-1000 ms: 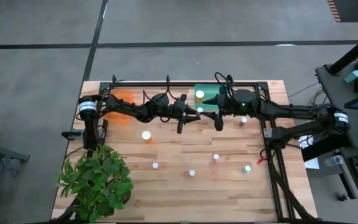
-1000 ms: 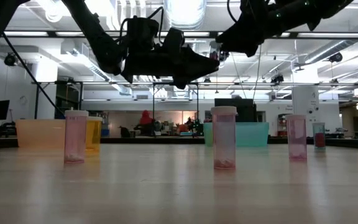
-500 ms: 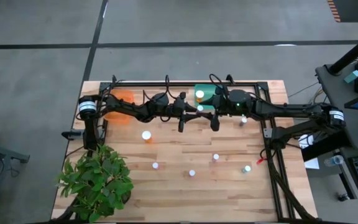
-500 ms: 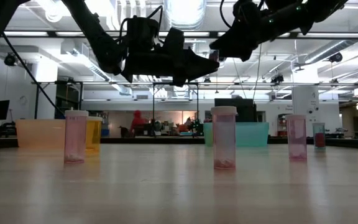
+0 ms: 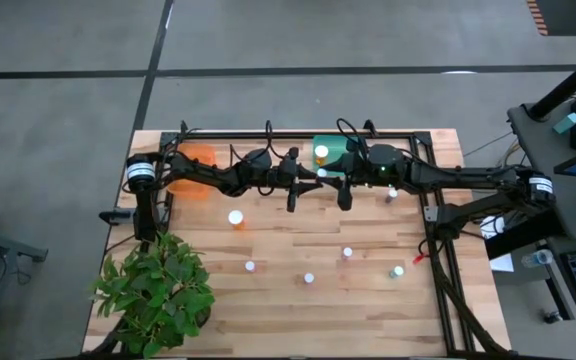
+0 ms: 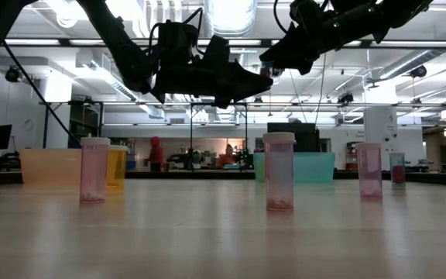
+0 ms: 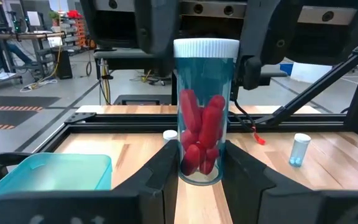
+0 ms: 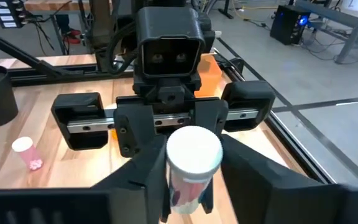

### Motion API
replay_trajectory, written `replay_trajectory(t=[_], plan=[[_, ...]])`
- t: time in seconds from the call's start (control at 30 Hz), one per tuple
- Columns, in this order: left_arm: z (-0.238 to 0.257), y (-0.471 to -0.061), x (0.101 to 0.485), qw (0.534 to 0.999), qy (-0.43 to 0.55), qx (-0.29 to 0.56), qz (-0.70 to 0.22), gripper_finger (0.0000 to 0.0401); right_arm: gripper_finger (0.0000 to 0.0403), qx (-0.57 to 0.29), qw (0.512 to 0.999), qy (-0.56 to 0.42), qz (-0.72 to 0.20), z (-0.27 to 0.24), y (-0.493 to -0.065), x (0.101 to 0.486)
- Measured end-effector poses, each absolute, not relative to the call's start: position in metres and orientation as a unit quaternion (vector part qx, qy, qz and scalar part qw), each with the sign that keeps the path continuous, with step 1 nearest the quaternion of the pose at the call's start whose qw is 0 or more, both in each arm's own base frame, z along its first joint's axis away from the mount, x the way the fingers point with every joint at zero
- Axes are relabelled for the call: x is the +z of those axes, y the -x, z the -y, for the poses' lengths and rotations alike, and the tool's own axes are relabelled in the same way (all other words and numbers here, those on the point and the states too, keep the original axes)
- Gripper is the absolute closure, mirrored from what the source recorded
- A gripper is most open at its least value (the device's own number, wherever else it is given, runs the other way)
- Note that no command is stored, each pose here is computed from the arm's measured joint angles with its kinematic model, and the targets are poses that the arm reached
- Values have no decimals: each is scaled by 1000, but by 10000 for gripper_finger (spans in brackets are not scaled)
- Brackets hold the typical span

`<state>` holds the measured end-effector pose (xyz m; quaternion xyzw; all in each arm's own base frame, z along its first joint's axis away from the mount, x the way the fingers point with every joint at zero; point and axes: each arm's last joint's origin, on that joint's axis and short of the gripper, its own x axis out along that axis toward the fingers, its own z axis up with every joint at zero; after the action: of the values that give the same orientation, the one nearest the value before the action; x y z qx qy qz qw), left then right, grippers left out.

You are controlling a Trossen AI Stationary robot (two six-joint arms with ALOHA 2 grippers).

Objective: Pick and place medicine bottles into bin by pill shape (circle, oval)
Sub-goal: Put the blue capsule bottle into the green bin

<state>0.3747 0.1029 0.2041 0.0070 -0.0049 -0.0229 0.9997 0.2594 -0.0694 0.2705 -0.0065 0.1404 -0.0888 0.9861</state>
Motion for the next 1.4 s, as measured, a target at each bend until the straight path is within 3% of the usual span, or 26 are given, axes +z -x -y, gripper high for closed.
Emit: replay_trajectory(t=[0.13,0.27,0.57,0.73,1.4], plan=[[-103,-375,204,1000,-5,-23,5,322,308,-90,986,6,-141,70,-259,270],[-103,-375,203,1000,-3,-23,2,312,306,-91,985,0,-145,70,-259,269],[-107,-373,204,1000,-5,-18,3,214,296,-115,982,1,-152,72,-258,268],[-117,-368,210,1000,-6,-4,5,182,297,-159,972,-2,-171,74,-256,265],[-151,-344,236,997,-44,53,31,177,296,-304,926,-48,-218,120,-228,237]])
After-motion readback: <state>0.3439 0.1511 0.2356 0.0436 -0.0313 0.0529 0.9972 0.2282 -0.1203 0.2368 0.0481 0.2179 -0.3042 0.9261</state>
